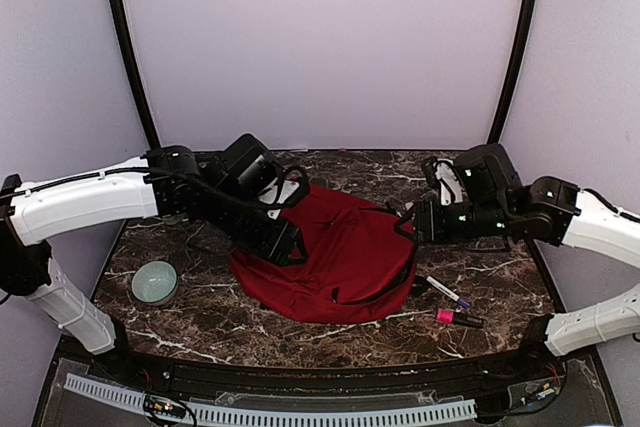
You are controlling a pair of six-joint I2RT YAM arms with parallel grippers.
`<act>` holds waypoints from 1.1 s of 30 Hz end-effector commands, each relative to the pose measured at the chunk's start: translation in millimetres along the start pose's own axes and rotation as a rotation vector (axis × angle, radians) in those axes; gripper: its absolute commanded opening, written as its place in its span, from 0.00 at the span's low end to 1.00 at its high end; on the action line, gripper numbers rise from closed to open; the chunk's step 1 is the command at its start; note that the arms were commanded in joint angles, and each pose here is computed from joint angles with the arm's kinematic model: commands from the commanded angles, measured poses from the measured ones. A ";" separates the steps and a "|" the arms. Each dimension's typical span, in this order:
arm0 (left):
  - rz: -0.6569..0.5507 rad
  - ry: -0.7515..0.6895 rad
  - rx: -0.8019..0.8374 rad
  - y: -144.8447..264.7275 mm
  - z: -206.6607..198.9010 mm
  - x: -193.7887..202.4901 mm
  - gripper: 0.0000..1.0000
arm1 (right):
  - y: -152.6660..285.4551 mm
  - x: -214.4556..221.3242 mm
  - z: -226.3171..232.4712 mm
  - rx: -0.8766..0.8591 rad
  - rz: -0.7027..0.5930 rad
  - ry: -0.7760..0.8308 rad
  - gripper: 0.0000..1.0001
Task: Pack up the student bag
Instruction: Grab the largest pocket of the student bag.
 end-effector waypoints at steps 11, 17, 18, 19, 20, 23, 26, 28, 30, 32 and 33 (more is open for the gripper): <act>0.280 0.279 -0.044 -98.9 -25.3 -5.1 0.44 | -19.3 -12.1 -10.5 -0.018 0.054 -0.168 0.37; 0.404 0.326 -0.184 -113.3 -12.1 12.2 0.46 | -11.2 8.2 -23.1 -0.041 0.029 -0.264 0.35; 0.407 0.320 -0.175 -113.5 -13.2 12.5 0.46 | -9.2 9.0 -25.4 -0.034 0.022 -0.265 0.35; 0.414 0.315 -0.165 -115.0 -14.3 13.8 0.47 | -6.5 8.2 -27.8 -0.024 0.010 -0.264 0.35; 0.422 0.312 -0.155 -117.0 -15.0 15.8 0.47 | -4.6 8.7 -29.8 -0.016 0.005 -0.262 0.35; 0.460 0.313 -0.123 -125.8 -17.0 25.1 0.45 | -0.1 9.4 -32.8 0.000 -0.001 -0.250 0.35; 0.467 0.317 -0.078 -134.2 -21.0 29.2 0.39 | 1.9 12.1 -35.1 0.008 0.005 -0.249 0.34; 0.459 0.319 -0.054 -139.6 -22.6 28.5 0.36 | 2.2 14.2 -36.1 0.005 0.006 -0.259 0.34; 0.459 0.326 -0.027 -145.7 -23.7 29.3 0.33 | 2.5 15.8 -36.4 -0.003 0.005 -0.272 0.34; 0.468 0.336 -0.013 -149.9 -24.2 32.2 0.27 | 3.5 17.3 -36.4 -0.009 0.005 -0.276 0.34; 0.469 0.338 -0.012 -151.1 -23.8 33.1 0.22 | 3.7 17.7 -36.8 -0.008 0.005 -0.277 0.33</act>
Point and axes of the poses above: each gripper's point midway between its finger pads, its own y axis back along the fingers, its own z axis along the line the jaws close on, x = y × z, the point moved 2 cm from there along y, back along the fingers, and after that the axes turned 2 degrees about -y, right-handed, at the moved point
